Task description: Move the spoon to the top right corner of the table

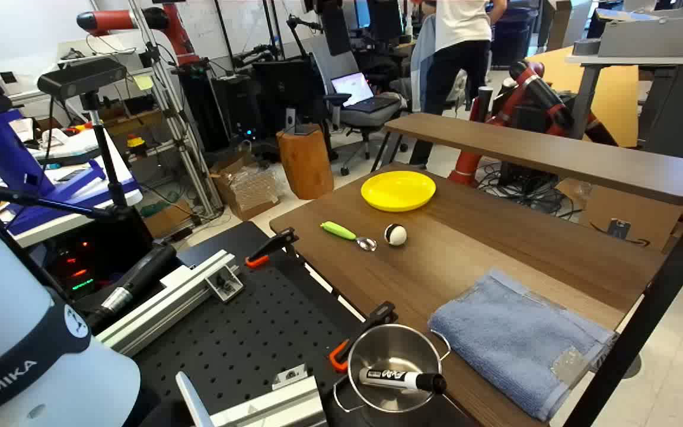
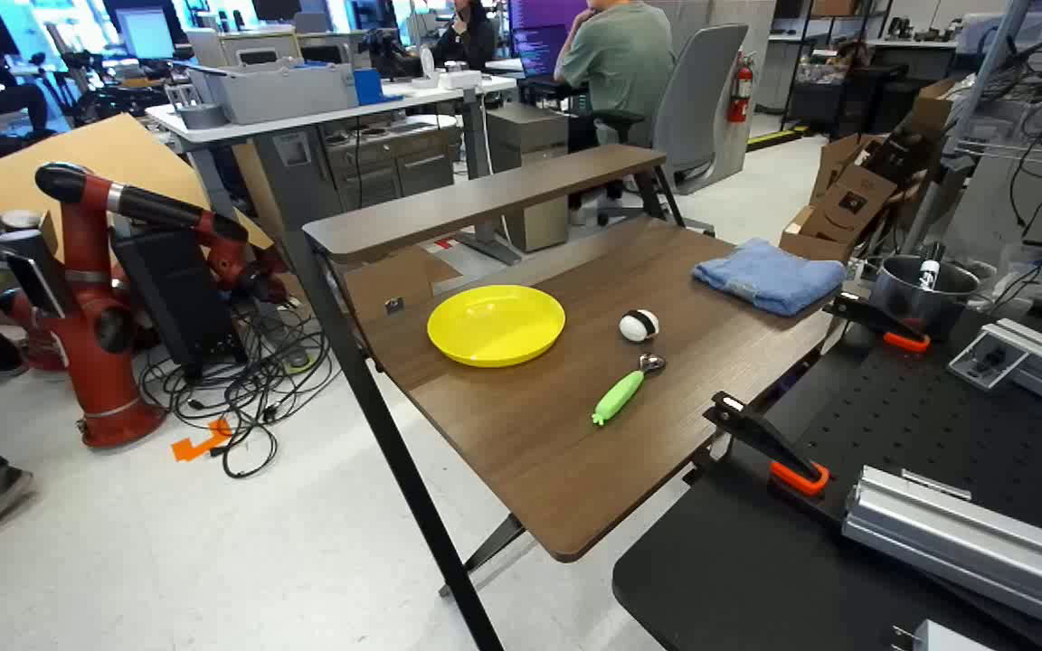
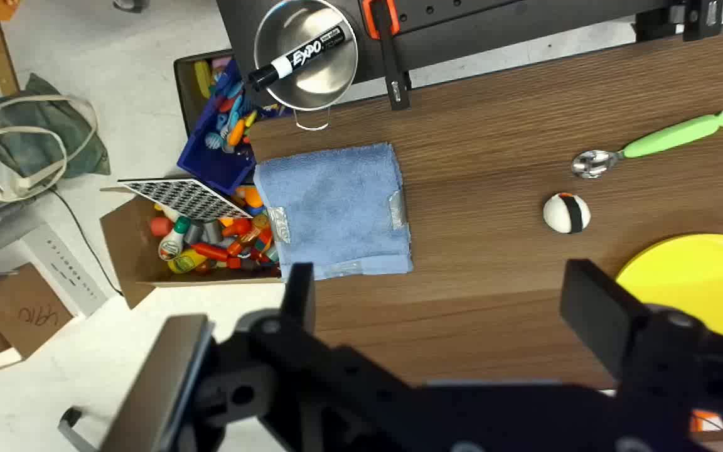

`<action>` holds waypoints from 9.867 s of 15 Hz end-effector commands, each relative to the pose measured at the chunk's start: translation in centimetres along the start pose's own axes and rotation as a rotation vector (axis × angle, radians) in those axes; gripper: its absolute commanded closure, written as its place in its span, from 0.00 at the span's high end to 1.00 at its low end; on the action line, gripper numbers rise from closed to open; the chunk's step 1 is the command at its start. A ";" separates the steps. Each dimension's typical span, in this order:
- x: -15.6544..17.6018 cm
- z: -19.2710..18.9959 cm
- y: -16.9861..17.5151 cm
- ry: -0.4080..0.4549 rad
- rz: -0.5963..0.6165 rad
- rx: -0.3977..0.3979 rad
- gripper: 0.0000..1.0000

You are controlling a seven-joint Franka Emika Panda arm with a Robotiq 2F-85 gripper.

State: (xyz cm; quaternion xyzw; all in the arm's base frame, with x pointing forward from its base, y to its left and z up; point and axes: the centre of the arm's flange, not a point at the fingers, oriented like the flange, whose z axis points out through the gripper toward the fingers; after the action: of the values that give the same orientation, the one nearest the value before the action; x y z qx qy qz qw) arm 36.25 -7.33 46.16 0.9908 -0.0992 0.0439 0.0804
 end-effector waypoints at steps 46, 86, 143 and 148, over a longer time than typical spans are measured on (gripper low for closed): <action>-1.0 5.3 -9.1 -0.132 0.119 0.174 1.00; 1.9 34.3 -26.8 -0.152 0.611 0.383 1.00; 21.4 35.2 2.5 -0.161 1.098 0.593 0.07; 23.0 37.7 3.5 -0.143 1.150 0.570 0.07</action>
State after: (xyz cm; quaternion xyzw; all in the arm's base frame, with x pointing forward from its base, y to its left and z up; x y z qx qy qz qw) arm 59.02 -20.66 13.33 0.7768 -0.5851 0.0292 -0.2312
